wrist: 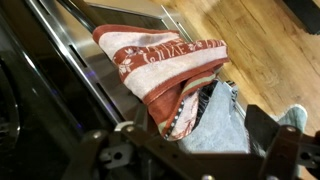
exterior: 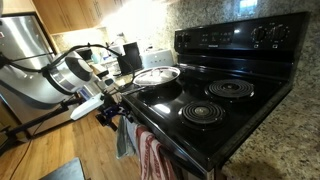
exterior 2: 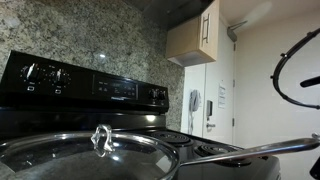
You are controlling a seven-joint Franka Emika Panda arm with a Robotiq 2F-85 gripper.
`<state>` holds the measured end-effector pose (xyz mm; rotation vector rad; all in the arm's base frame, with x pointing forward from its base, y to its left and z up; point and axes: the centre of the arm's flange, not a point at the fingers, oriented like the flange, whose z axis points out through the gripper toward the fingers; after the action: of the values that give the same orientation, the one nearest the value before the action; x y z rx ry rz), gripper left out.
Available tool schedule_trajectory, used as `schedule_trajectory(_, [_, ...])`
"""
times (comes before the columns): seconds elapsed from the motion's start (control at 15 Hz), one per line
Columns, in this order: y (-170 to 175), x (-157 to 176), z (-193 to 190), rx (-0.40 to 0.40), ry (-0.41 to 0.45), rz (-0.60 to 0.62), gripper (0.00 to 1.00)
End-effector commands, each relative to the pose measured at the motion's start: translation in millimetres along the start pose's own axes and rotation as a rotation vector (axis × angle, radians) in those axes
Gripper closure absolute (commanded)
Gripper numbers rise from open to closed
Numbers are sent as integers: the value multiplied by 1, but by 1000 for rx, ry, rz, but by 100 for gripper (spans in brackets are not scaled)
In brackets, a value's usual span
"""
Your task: Remove the red and pink towel from the oven door and put it on the right side of the countertop
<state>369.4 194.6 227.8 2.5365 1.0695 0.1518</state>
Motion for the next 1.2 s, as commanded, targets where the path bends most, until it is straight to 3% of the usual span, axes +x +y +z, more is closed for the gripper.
schedule_trajectory(0.0, [4,14,34,1,-15,-22,0])
schedule_trajectory(0.93, [6,17,41,14,-34,-49,0])
schedule_trajectory(1.13, [10,21,58,12,-32,-45,0])
